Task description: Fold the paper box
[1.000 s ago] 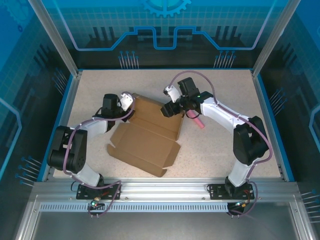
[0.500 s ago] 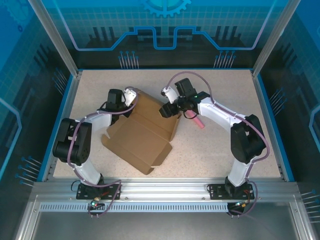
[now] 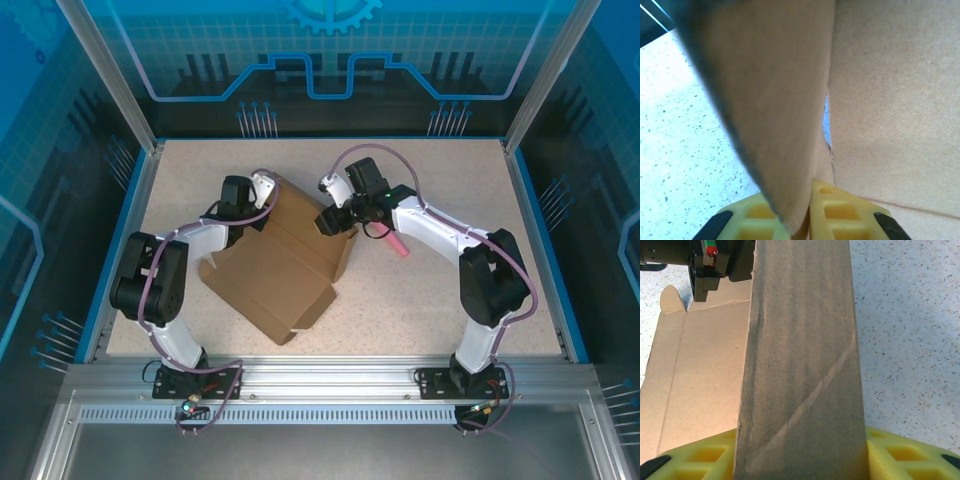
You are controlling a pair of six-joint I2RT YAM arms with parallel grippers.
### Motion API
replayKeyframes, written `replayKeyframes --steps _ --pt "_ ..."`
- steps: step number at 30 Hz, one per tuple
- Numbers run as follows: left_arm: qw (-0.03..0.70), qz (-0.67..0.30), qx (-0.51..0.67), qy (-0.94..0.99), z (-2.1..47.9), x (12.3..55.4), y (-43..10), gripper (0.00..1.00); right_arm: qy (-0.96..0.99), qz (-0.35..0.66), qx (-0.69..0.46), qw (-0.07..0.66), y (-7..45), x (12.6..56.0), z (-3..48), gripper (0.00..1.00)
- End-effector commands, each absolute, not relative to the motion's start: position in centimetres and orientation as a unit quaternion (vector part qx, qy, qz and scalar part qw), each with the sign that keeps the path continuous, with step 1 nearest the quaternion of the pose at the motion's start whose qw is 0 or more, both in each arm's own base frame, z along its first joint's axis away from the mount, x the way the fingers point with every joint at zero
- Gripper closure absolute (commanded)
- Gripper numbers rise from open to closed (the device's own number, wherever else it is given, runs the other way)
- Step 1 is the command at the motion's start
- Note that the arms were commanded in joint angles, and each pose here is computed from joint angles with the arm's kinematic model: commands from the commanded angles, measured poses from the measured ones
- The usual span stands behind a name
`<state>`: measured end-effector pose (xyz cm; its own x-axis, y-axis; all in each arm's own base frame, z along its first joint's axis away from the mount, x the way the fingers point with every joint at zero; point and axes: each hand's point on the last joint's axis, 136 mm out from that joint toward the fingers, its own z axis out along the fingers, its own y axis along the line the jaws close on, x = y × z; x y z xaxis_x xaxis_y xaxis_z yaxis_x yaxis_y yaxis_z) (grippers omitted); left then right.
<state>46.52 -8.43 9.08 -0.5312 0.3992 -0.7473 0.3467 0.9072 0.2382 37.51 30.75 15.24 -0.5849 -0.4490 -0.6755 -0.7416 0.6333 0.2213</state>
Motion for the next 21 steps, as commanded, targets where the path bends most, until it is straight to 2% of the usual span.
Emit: replayKeyframes --steps 1,6,10,21 --pt "0.44 0.074 0.187 0.875 9.5 47.4 -7.1 0.91 0.859 0.255 -0.352 0.272 31.7 36.5 13.6 0.47" --pt "0.438 0.067 0.19 0.876 9.5 47.2 -7.3 0.89 0.86 0.249 -0.353 0.274 31.6 36.6 13.7 0.47" --pt "0.442 0.057 0.19 0.875 9.9 46.9 -7.6 0.81 0.86 0.24 -0.353 0.278 31.4 36.8 14.3 0.47" --pt "0.453 0.043 0.191 0.87 11.0 46.0 -7.8 0.65 0.863 0.235 -0.351 0.277 31.2 36.8 14.3 0.49"
